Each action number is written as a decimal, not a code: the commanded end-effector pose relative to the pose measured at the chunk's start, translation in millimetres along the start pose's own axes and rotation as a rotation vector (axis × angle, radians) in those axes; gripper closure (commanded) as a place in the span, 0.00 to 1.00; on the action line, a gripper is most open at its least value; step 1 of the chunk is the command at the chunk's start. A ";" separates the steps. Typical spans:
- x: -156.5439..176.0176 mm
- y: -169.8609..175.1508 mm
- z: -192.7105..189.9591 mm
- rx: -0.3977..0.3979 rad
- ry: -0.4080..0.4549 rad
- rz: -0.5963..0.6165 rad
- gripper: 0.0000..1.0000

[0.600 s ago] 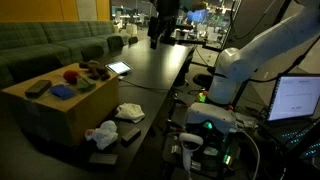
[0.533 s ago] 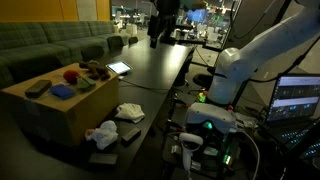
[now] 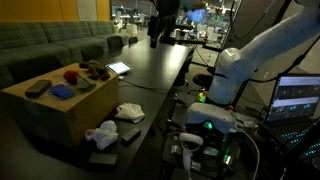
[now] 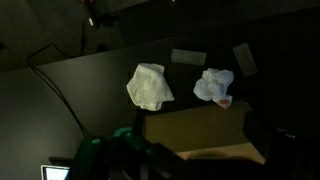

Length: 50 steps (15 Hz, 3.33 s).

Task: Put the items on the table on to the box and the items on the box on to the table.

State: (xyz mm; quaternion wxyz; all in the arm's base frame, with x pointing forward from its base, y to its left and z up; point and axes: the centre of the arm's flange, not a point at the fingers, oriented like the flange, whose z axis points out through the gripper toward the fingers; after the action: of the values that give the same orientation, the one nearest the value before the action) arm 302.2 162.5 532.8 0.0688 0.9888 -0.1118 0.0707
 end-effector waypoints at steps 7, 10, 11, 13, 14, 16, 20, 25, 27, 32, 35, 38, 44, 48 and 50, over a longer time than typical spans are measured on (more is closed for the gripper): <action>95.0 18.8 22.3 -0.055 0.144 -0.136 0.00; 130.6 22.2 38.7 -0.057 0.186 -0.180 0.00; 143.5 23.9 44.6 -0.056 0.202 -0.192 0.00; 172.4 28.2 58.3 -0.049 0.224 -0.200 0.00; 187.3 31.3 65.9 -0.043 0.234 -0.206 0.00; 212.1 33.2 82.4 -0.045 0.260 -0.209 0.00; 253.1 38.8 119.7 -0.056 0.333 -0.222 0.00; 288.2 35.9 154.8 -0.072 0.337 -0.263 0.00; 298.5 29.0 168.0 -0.054 0.336 -0.272 0.00; 339.1 26.3 218.4 0.007 0.333 -0.282 0.00; 359.5 27.0 251.9 0.041 0.324 -0.279 0.00; 373.8 24.7 282.0 0.089 0.306 -0.281 0.00; 391.1 18.6 321.9 0.135 0.286 -0.303 0.00; 395.4 18.9 338.2 0.108 0.297 -0.333 0.00; 397.3 20.3 345.1 0.096 0.300 -0.341 0.00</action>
State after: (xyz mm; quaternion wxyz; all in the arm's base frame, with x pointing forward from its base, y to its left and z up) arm 706.9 9.7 263.2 0.0395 0.9786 0.0601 0.1928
